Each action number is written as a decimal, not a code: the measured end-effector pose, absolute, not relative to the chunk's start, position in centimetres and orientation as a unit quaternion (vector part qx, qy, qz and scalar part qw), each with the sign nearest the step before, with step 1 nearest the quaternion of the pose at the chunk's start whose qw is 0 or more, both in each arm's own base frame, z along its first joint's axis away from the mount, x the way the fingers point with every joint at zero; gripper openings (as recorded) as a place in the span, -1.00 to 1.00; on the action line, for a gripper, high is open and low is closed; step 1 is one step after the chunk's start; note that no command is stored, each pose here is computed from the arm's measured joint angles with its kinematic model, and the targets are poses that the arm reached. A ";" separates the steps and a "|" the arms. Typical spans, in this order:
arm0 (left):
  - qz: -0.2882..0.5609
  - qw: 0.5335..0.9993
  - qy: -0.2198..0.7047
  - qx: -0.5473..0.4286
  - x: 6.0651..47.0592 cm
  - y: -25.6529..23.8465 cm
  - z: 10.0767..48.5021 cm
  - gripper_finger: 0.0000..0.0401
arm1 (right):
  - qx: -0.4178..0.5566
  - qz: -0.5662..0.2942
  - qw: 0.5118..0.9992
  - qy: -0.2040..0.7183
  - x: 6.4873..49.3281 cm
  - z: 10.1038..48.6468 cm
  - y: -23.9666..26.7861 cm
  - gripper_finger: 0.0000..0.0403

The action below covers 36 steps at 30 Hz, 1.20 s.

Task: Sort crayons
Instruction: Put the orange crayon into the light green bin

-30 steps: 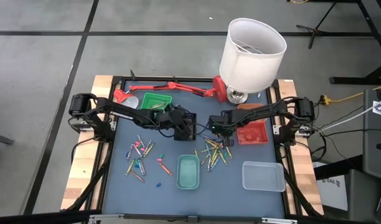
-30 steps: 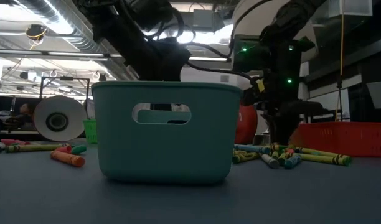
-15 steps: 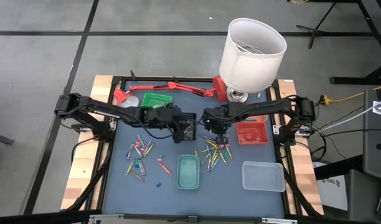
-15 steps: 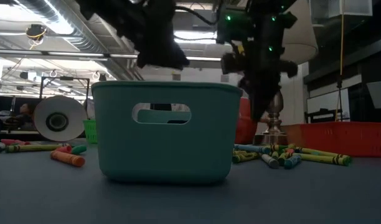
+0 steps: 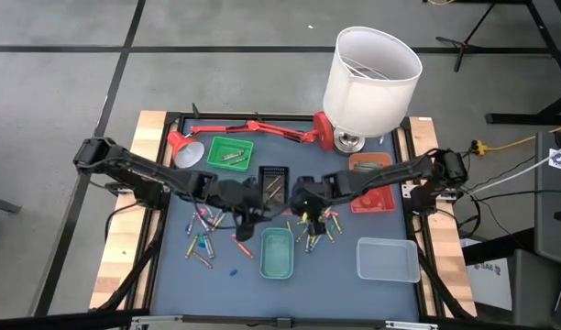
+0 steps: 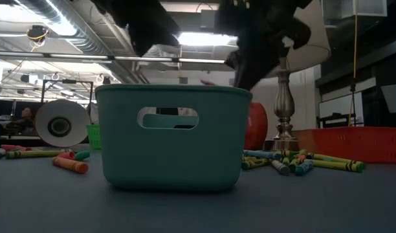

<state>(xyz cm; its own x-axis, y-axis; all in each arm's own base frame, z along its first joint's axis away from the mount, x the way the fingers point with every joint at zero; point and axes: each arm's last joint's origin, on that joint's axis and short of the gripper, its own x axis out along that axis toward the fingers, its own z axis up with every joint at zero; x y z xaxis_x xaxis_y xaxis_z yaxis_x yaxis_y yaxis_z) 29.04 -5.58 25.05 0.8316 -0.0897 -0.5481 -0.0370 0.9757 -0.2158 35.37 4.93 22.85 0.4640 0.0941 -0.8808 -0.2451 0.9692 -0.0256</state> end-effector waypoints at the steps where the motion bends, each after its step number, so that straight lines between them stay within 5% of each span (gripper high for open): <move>1: -0.020 0.949 0.296 -0.107 28.9 -6.0 25.0 -0.36 | -0.077 0.105 0.858 0.497 35.5 23.0 5.4 -0.90; 16: -0.085 0.921 0.368 -0.096 26.2 -11.8 23.9 -0.36 | -0.106 0.192 0.914 0.342 36.3 24.7 13.0 -0.89; 36: -0.079 0.896 0.435 -0.038 25.1 -15.0 20.9 -0.36 | -0.114 0.205 0.902 0.361 37.4 21.4 14.7 -0.89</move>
